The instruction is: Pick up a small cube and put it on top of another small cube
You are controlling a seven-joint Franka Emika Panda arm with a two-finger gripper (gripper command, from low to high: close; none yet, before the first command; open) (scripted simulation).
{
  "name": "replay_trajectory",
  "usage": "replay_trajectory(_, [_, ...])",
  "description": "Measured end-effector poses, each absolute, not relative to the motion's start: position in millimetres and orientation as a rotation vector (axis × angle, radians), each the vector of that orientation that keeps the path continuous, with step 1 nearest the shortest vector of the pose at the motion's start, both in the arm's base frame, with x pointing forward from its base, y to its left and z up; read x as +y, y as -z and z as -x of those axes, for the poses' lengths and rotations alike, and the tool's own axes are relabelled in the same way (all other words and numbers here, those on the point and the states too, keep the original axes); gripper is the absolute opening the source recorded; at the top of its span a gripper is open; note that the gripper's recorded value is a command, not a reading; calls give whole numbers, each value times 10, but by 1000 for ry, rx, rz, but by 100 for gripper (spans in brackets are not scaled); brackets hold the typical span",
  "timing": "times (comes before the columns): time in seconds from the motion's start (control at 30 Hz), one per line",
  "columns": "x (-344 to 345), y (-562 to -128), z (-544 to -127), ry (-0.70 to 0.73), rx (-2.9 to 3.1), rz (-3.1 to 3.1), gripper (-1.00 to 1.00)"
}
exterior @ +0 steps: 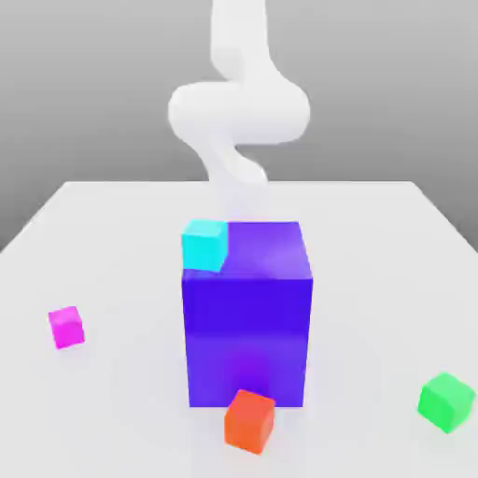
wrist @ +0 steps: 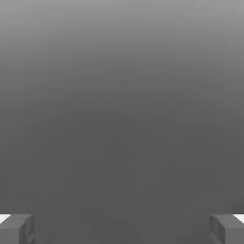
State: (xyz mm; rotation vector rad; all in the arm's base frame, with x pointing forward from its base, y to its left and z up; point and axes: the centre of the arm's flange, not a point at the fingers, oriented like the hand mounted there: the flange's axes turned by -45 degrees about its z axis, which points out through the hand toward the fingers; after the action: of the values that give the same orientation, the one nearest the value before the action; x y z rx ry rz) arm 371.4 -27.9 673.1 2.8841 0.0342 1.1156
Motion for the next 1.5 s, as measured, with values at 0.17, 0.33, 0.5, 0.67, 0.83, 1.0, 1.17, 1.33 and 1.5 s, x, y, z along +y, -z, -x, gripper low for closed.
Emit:
replay_trajectory(0.17, [-901, -5911, -4043, -891, 149, -2868, 0])
replay_trajectory(0.33, [-1523, -5076, -4107, -679, 260, -2871, 0])
replay_trajectory(0.5, [-2095, -4236, -3928, -480, 373, -2891, 0])
replay_trajectory(0.67, [-2555, -3424, -3538, -299, 491, -2927, 0])
replay_trajectory(0.83, [-2853, -2671, -2984, -142, 616, -2976, 0])
replay_trajectory(1.0, [-3010, -2014, -2289, -19, 716, -3042, 0])
replay_trajectory(1.17, [-2993, -1536, -2238, 2, 768, -3043, 0])
replay_trajectory(1.33, [-2975, -1284, -2225, 2, 768, -3045, -100])
replay_trajectory(1.5, [-2971, -1285, -2225, 1, 768, -3047, -100])
